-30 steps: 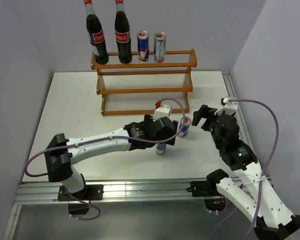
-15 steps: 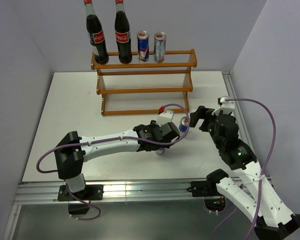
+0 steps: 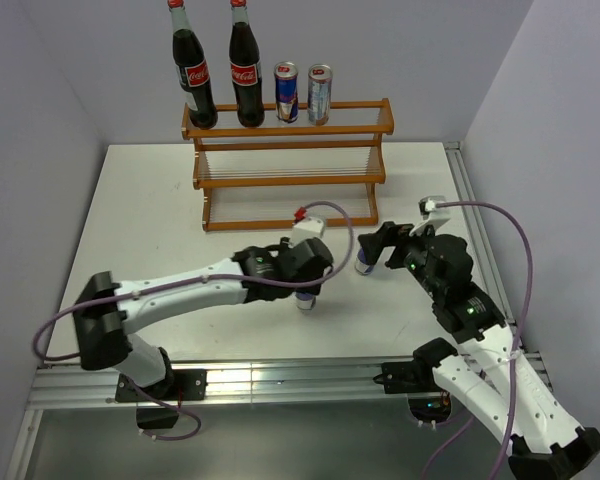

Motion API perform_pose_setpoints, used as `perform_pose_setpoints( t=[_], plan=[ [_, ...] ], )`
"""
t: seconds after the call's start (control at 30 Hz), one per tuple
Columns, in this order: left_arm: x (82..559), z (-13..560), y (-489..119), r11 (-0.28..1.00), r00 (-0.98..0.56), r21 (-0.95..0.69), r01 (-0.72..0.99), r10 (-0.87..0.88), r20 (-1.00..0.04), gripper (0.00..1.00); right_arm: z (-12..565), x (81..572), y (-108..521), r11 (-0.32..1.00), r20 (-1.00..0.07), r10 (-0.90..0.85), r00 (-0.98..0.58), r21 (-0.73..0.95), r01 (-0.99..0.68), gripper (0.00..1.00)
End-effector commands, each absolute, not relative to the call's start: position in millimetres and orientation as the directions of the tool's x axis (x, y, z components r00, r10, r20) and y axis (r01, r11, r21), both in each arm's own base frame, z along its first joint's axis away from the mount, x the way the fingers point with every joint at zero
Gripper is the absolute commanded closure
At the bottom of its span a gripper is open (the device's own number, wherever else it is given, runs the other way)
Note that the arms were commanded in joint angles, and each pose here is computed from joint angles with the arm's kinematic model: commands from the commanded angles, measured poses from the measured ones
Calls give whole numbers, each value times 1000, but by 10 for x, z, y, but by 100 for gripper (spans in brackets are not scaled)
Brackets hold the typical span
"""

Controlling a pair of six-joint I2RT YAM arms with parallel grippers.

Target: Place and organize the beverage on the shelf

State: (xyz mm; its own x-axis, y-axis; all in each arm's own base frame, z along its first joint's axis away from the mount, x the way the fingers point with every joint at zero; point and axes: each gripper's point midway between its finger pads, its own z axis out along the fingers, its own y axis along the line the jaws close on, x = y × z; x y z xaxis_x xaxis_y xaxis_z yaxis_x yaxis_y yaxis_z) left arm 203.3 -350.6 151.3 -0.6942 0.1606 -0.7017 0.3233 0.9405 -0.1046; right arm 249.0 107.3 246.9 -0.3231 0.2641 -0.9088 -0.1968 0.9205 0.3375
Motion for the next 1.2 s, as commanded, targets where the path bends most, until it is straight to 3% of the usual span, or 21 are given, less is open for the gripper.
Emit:
perform_pose_setpoints(
  t=[0.0, 0.07, 0.23, 0.57, 0.77, 1.0, 1.1, 1.17],
  plan=[
    [2153, 2244, -3323, 887, -644, -288, 361, 14, -765, 100, 2695, 2358, 1627, 769, -912, 265, -314, 396, -501, 0],
    [2148, 2348, -3255, 850, -632, -312, 426, 33, -774, 100, 2697, 2171, 1949, 622, -911, 217, -352, 407, -669, 1],
    [1965, 2628, -3136, 661, -581, -384, 644, 96, -809, 100, 2726, 1851, 2376, 335, -901, 137, -412, 433, -837, 5],
    [1419, 2866, -3118, 365, -473, -379, 850, 213, -855, 100, 2374, 1334, 2986, 123, -932, -208, -297, 276, -953, 7],
    [1183, 2990, -3130, 226, -425, -379, 898, 219, -878, 100, 2259, 941, 3094, -36, -922, -300, -244, 267, -963, 8],
    [1013, 3043, -3142, 137, -405, -383, 914, 244, -881, 100, 2244, 840, 3100, -71, -917, -320, -240, 276, -959, 17],
    [950, 3035, -3153, 115, -401, -384, 916, 264, -877, 100, 2255, 808, 3096, -93, -917, -324, -234, 277, -956, 31],
    [935, 3041, -3148, 118, -400, -382, 917, 272, -875, 100, 2241, 805, 3097, -99, -915, -332, -230, 277, -956, 36]
  ],
)
